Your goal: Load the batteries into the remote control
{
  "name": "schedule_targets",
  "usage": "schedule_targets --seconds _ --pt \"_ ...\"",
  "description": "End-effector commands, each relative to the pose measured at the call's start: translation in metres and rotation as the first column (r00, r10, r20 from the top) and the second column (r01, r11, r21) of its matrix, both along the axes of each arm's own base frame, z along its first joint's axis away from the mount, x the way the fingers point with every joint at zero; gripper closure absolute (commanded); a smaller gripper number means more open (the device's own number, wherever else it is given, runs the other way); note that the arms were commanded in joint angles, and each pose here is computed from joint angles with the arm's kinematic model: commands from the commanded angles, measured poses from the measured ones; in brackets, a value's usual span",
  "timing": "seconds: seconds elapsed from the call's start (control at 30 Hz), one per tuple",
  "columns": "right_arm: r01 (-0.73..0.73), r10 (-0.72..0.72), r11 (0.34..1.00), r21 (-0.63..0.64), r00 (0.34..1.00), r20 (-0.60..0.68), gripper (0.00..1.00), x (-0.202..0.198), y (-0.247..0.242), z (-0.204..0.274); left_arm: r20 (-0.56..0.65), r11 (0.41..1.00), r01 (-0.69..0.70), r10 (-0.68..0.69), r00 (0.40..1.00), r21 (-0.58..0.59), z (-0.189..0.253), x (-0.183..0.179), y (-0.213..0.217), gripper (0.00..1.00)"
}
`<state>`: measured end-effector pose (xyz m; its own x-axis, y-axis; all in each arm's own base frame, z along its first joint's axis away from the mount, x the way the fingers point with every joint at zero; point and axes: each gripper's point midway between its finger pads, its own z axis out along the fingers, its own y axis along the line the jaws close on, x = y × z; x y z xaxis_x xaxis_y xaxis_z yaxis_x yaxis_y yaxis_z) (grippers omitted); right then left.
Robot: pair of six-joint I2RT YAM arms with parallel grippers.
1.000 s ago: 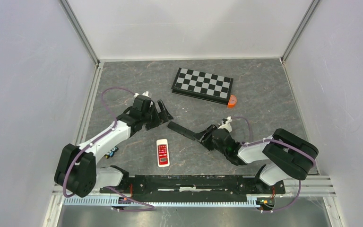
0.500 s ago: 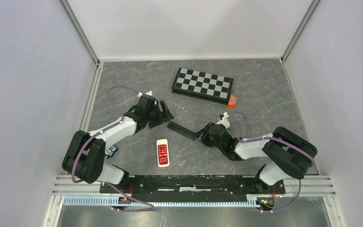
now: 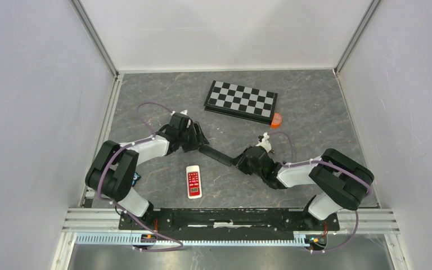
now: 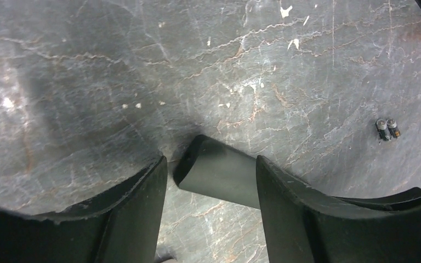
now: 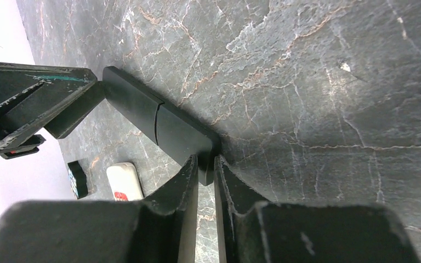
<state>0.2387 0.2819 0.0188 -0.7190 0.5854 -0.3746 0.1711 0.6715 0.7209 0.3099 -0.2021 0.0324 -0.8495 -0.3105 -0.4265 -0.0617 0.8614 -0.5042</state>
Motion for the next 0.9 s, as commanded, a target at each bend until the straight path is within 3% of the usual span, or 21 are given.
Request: schedule_targets --seconds 0.0,0.33,0.53,0.87 --pt "0.000 0.000 1.000 -0.021 1.000 -0.004 0.82 0.006 0.004 -0.001 0.059 0.995 0.092 -0.090 0.994 -0.039 0.006 0.010 -0.015 0.37" --pt "-0.018 0.018 1.000 -0.024 1.000 -0.019 0.90 0.013 0.020 -0.003 -0.034 0.983 0.127 -0.132 0.991 -0.129 -0.018 -0.022 -0.022 0.60" --pt "-0.031 0.031 0.999 -0.024 0.999 -0.025 0.93 0.021 0.038 0.000 -0.065 0.978 0.135 -0.147 0.987 -0.160 -0.028 -0.035 -0.025 0.62" --pt "-0.134 0.112 0.968 -0.211 0.987 -0.116 1.00 0.029 0.059 -0.016 -0.062 0.971 0.155 -0.169 0.984 -0.182 -0.030 -0.047 -0.036 0.64"
